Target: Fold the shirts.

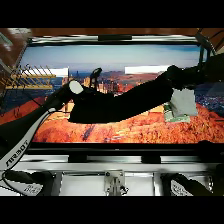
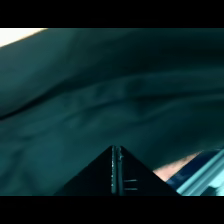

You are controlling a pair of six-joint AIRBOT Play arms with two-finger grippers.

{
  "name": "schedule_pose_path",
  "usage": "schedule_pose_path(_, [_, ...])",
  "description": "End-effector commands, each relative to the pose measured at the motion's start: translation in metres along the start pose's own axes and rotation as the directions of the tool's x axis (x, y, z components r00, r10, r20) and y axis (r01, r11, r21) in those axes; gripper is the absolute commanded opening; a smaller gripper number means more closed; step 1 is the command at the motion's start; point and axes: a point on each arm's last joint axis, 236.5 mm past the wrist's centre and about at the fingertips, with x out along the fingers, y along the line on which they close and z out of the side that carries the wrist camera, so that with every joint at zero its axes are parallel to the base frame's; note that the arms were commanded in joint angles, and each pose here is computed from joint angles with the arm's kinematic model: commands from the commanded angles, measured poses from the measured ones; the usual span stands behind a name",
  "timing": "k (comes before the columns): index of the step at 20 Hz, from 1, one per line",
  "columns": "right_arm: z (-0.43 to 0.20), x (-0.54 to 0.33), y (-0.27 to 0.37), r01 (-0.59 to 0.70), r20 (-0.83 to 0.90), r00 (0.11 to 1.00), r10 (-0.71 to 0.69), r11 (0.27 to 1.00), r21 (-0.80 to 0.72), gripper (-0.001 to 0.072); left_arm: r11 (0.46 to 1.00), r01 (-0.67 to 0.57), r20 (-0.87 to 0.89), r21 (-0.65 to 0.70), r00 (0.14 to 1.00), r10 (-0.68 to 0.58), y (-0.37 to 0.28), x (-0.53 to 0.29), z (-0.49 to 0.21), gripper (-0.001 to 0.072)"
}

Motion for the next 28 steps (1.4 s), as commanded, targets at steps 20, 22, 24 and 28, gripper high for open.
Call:
schedule_pose_path(20, [0.0, 0.043, 0.118, -0.194, 0.07, 0.977, 0.202, 0.975, -0.105, 0.0074, 0.969, -0.218, 0.56, -0.116, 0.791, 0.245, 0.075, -0.31, 0.131, 0.0031])
schedule_pose_path(22, [-0.008, 0.088, 0.16, -0.26, 0.061, 0.961, 0.27, 0.956, -0.137, 0.0075, 0.951, -0.256, 0.643, -0.173, 0.702, 0.306, 0.087, -0.379, 0.128, 0.0031])
schedule_pose_path(24, [-0.025, 0.135, 0.193, -0.314, 0.028, 0.947, 0.32, 0.941, -0.127, 0.0074, 0.935, -0.282, 0.659, -0.215, 0.665, 0.352, 0.096, -0.416, 0.114, 0.0032])
schedule_pose_path(28, [-0.086, 0.229, 0.217, -0.346, -0.111, 0.933, 0.341, 0.938, -0.031, 0.0075, 0.927, -0.332, 0.589, -0.173, 0.72, 0.367, 0.086, -0.422, 0.079, 0.0032])
